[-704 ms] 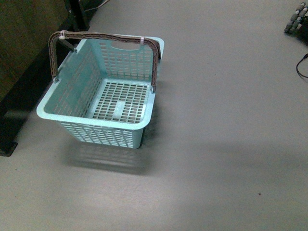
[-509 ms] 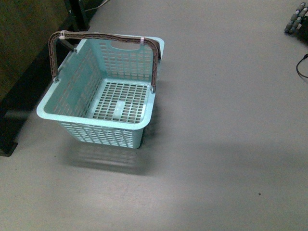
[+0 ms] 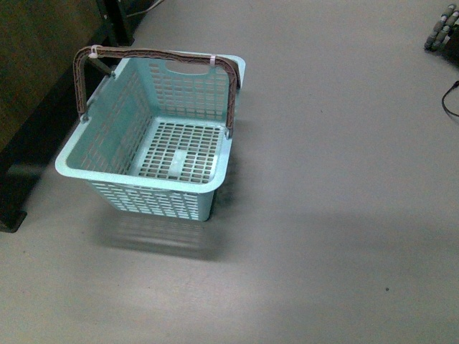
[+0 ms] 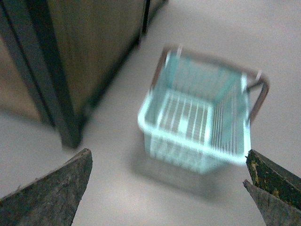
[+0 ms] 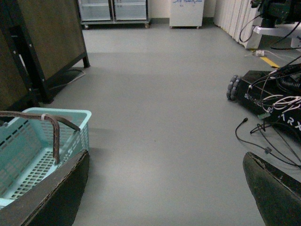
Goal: Pick lemon and mango into basket
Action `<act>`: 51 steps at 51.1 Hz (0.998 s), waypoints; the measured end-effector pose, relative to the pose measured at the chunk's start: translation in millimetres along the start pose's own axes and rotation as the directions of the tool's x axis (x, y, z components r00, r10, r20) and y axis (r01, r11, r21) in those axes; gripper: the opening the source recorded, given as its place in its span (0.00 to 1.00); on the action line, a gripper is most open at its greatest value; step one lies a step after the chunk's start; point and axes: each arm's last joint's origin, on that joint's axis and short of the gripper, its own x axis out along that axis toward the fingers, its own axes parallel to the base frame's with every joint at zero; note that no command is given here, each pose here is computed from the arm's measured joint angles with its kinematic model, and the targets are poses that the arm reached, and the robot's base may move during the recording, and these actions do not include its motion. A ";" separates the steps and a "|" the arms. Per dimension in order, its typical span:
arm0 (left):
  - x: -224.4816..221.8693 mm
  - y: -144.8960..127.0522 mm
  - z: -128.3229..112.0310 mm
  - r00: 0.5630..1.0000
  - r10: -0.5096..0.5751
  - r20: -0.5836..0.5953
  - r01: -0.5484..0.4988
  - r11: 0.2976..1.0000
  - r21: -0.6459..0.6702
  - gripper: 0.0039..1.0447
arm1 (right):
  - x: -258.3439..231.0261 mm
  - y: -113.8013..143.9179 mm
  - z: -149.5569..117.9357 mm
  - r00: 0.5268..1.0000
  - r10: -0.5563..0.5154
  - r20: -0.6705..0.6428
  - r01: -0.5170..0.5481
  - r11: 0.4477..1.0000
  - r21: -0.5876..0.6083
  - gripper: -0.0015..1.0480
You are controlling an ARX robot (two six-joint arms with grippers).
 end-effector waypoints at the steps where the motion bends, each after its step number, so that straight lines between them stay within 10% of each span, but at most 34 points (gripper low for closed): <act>1: 0.3 -0.2 0.7 0.999 0.007 -0.039 -0.008 1.000 -0.009 0.94 | 0.0 0.0 0.0 1.000 0.000 0.000 0.000 1.000 0.000 0.92; 5: 12.6 -2.3 5.9 0.973 0.026 -0.230 -0.084 0.966 -0.246 0.94 | 0.0 0.0 0.0 1.000 -0.001 0.000 0.001 1.000 0.000 0.92; 17: 85.6 -12.2 45.1 0.982 -0.038 -0.185 -0.069 0.840 -0.538 0.94 | 0.0 0.0 0.0 1.000 0.000 0.000 0.000 1.000 0.000 0.92; 51: 335.9 -103.8 36.1 0.966 -0.039 -0.255 -0.187 0.576 -0.796 0.94 | 0.0 0.0 0.0 1.000 0.000 0.000 0.000 1.000 0.000 0.92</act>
